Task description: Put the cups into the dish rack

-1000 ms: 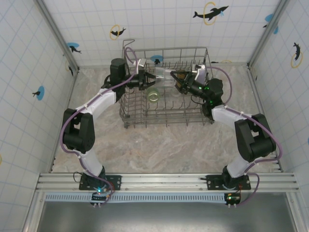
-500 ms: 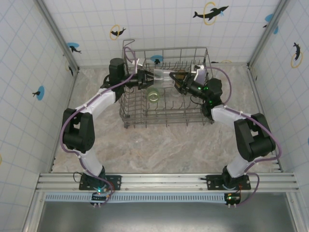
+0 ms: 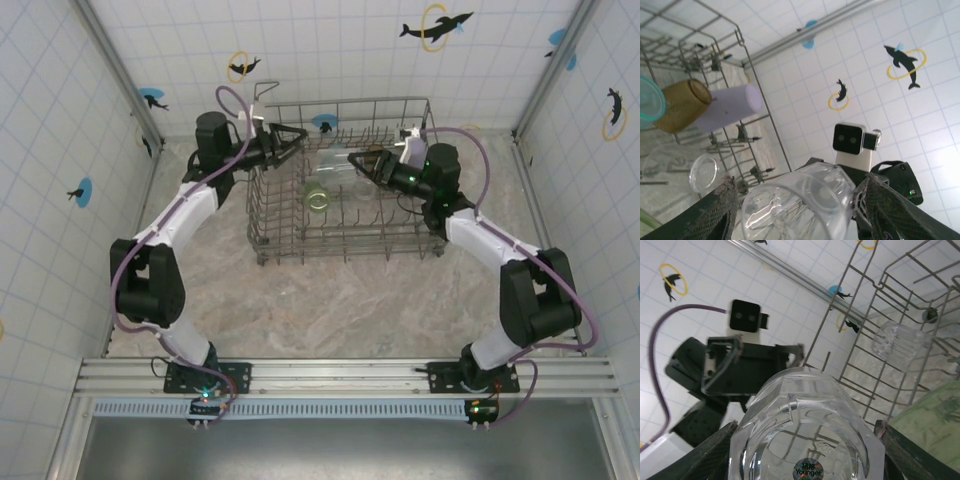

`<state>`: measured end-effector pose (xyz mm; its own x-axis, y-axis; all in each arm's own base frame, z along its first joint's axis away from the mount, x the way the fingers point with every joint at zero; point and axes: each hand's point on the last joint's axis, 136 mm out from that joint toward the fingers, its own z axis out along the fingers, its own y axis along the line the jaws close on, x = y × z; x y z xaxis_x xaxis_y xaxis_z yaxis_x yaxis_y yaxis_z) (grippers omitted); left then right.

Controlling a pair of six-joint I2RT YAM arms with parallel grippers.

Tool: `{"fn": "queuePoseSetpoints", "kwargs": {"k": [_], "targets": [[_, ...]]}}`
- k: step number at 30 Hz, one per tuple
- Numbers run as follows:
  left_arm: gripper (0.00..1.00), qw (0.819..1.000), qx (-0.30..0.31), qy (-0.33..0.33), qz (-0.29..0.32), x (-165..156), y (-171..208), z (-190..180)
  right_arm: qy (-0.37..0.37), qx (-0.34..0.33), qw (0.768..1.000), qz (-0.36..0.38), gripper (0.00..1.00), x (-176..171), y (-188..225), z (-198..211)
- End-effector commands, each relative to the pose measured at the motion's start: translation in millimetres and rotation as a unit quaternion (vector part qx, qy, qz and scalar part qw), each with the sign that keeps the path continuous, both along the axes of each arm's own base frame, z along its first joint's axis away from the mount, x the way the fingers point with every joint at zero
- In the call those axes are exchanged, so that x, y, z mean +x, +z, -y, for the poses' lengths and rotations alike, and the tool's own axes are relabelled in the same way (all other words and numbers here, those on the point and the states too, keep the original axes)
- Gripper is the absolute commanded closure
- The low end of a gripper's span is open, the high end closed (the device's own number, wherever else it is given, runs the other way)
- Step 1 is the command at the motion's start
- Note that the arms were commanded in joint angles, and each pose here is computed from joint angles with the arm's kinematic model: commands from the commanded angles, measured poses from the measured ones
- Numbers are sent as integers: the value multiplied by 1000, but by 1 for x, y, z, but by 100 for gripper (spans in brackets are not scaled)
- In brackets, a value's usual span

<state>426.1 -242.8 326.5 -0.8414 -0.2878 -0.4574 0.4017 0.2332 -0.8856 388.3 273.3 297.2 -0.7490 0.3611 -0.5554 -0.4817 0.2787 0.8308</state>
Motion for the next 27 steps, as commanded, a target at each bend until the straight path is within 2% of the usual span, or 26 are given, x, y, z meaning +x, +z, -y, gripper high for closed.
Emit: {"fn": "queuePoseSetpoints", "kwargs": {"k": [1,7,10,14,21,27], "targets": [[28,998,9,51,26,2,20,-20,4,-49,997,54,61,-5,17,-3],[18,992,26,114,43,8,25,-56,7,-122,989,81,61,-7,6,-15],[12,988,58,139,37,13,13,-75,16,-169,980,99,62,-7,1,-26],[10,975,112,191,23,20,-15,-106,34,-227,967,110,62,-12,-11,-44],[5,949,165,268,9,32,-51,-158,55,-320,937,131,64,-14,-34,-71],[3,923,207,325,-15,33,-92,-196,69,-362,916,157,65,-18,-45,-89]]}}
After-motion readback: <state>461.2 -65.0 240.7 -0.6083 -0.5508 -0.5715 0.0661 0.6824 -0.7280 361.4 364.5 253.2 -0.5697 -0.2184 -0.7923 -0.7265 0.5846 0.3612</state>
